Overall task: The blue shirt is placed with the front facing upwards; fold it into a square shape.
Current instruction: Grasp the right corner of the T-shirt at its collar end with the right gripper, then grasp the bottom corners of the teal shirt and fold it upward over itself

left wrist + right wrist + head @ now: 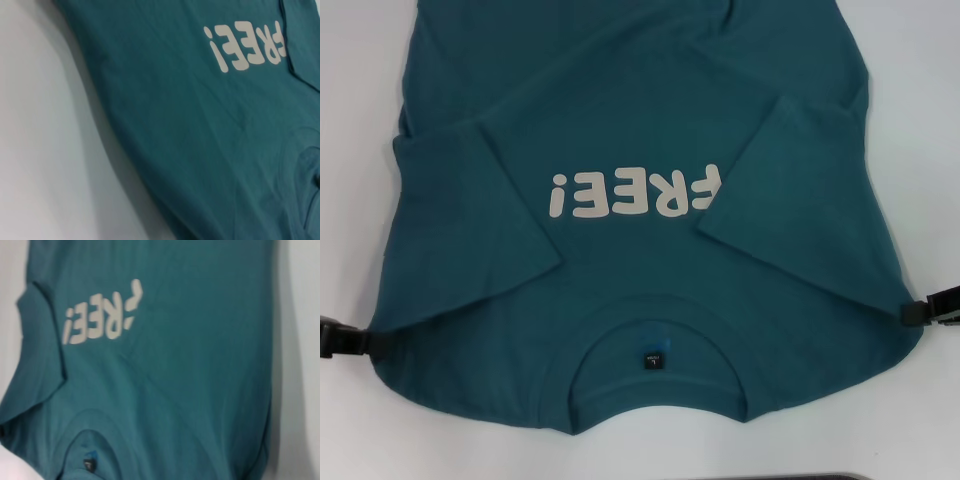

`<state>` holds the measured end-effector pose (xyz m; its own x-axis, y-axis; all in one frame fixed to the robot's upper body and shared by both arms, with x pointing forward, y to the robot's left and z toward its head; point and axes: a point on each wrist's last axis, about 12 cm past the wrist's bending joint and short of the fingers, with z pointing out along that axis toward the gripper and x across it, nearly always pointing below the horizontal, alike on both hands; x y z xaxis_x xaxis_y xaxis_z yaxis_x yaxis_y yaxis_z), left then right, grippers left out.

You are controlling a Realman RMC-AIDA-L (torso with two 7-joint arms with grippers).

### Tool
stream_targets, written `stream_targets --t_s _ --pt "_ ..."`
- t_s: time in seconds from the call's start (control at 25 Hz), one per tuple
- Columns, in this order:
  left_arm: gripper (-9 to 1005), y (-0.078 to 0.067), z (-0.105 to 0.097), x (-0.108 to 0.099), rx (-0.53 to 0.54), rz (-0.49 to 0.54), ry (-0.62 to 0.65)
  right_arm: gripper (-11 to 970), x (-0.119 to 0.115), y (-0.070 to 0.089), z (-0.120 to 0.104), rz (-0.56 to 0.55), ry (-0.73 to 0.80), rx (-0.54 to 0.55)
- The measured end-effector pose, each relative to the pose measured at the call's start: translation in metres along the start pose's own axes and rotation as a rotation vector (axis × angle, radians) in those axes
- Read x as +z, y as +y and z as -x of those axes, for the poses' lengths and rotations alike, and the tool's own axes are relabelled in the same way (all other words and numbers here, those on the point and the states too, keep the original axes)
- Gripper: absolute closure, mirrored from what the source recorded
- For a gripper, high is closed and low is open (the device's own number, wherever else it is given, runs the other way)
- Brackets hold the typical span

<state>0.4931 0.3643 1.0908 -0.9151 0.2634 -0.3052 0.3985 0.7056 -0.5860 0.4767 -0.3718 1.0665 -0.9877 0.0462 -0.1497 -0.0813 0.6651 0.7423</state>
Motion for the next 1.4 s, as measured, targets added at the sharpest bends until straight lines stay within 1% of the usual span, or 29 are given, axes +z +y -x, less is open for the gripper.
stream_targets --t_s 0.12,0.28,0.52,0.92,1.12,1.4 --pt "981 -0.001 -0.001 -0.001 -0.005 -0.009 0.006 907 -0.001 -0.001 -0.006 0.026 -0.019 -0.013" --pt "981 0.001 -0.005 -0.004 -0.019 -0.007 0.007 908 -0.004 -0.007 -0.016 0.031 -0.040 -0.012" --pt "981 0.007 -0.017 -0.007 -0.063 -0.001 0.021 908 -0.009 -0.014 -0.028 0.035 -0.074 -0.009" --pt "980 0.008 -0.033 -0.006 -0.098 -0.018 0.040 908 -0.016 -0.023 -0.050 0.043 -0.117 0.008" --pt "980 0.007 -0.037 -0.005 -0.103 -0.023 0.044 908 -0.019 -0.026 -0.059 0.052 -0.125 0.013" --pt "981 0.007 -0.039 -0.003 -0.103 -0.030 0.052 907 -0.025 -0.030 -0.077 0.066 -0.176 0.035"
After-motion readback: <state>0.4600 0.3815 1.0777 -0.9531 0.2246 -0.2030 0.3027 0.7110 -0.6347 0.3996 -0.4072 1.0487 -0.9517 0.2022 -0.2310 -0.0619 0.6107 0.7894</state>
